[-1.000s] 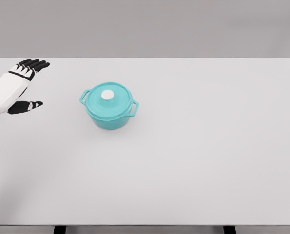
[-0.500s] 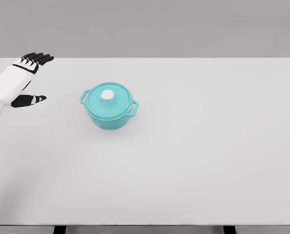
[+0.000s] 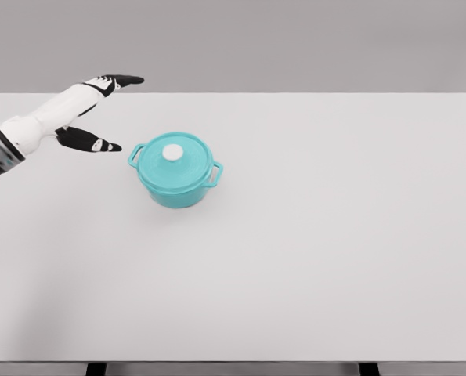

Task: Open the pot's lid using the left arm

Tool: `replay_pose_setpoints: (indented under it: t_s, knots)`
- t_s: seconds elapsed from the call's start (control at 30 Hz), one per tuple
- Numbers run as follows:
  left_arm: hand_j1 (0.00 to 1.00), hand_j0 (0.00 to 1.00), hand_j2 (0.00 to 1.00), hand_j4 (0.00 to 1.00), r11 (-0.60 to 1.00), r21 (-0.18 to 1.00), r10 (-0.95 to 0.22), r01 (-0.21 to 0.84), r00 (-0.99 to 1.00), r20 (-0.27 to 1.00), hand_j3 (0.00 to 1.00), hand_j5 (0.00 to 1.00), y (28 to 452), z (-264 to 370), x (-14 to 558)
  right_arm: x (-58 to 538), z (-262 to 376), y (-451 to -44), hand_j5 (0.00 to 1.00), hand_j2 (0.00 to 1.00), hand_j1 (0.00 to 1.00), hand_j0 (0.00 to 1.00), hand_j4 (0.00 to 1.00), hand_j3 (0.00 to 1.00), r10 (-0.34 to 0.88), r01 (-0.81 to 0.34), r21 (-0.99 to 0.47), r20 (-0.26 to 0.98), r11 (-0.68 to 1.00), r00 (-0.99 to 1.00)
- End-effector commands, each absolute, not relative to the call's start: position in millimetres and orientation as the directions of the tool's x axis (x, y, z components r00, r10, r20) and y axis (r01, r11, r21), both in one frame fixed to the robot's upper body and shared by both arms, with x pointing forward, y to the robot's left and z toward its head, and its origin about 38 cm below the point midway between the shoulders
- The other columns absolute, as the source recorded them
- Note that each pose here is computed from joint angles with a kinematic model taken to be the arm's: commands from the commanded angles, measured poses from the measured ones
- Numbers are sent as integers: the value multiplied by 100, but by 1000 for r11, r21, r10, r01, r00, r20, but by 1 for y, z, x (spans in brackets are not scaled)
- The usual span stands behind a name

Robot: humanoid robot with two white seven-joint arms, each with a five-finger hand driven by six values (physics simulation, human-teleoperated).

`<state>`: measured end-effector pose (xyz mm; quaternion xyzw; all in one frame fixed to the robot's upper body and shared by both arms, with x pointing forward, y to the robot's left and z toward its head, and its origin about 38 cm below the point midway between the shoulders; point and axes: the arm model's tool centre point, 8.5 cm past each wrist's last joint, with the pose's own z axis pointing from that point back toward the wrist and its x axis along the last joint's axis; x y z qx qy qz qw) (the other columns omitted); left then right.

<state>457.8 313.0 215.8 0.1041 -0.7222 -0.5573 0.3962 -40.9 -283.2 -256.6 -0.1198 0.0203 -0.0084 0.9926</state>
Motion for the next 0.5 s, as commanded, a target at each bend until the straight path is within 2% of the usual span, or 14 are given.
replay_pose_setpoints:
  t_s: [0.0, 0.07, 0.47]
  knots:
    - [100, 100, 100, 100, 375, 850, -527, 369, -670, 523, 100, 100, 293, 199, 458, -41, -257, -283, 100, 100, 100, 100, 100, 100, -22, 12, -238, -38, 971, 999]
    - [100, 100, 100, 100, 389, 827, -473, 405, -683, 557, 100, 100, 279, 198, 457, -41, -257, -283, 100, 100, 100, 100, 100, 100, -22, 12, -238, -38, 971, 999]
    - [93, 93, 93, 93, 353, 820, -434, 450, -698, 570, 93, 93, 251, 188, 458, -41, -257, -283, 100, 100, 100, 100, 100, 100, -22, 12, -238, -38, 971, 999]
